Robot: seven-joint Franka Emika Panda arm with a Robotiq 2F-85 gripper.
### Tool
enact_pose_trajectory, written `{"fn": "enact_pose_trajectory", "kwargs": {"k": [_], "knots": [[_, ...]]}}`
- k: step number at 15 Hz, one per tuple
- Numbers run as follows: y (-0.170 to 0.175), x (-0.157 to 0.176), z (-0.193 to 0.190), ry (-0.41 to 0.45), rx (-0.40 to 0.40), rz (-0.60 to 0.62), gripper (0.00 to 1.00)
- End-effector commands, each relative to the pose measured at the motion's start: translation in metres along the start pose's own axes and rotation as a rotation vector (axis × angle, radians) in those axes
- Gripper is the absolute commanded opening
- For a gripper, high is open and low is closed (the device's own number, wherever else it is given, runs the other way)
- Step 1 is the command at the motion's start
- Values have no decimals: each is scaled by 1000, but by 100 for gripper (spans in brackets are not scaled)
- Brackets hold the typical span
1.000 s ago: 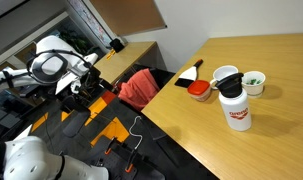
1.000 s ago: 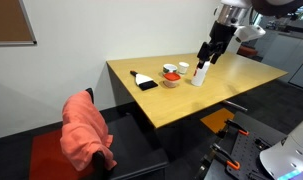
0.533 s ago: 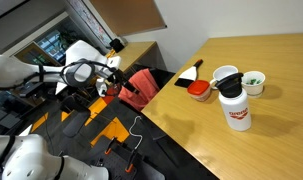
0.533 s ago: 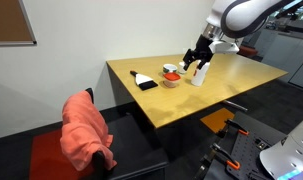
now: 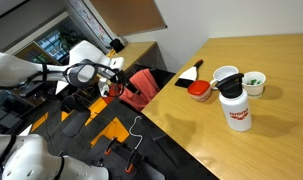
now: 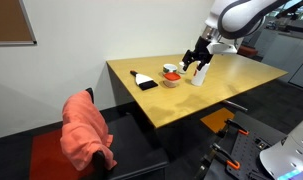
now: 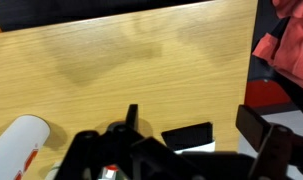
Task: Take the red lid off the bowl
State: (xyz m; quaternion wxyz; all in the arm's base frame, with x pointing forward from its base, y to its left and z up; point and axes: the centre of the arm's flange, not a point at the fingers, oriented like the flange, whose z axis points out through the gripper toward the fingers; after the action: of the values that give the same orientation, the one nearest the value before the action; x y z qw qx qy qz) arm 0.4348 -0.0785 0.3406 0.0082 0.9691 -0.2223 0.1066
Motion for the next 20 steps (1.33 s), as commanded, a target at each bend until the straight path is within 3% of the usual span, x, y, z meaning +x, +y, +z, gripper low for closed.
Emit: {"fn": "enact_pose_trajectory", "kwargs": {"k": [1,5,11,12,13,17,20], "knots": [[32,47,17,10,20,196,100],[89,88,49,-14,63,419,100],[120,100,109,20,288,699,100],[117,99,110,24,271,713,100],[108,93,80,-2,243,687,100],[110,92,89,-9,238,682,100],[126,105,96,12,325,714,100]]}}
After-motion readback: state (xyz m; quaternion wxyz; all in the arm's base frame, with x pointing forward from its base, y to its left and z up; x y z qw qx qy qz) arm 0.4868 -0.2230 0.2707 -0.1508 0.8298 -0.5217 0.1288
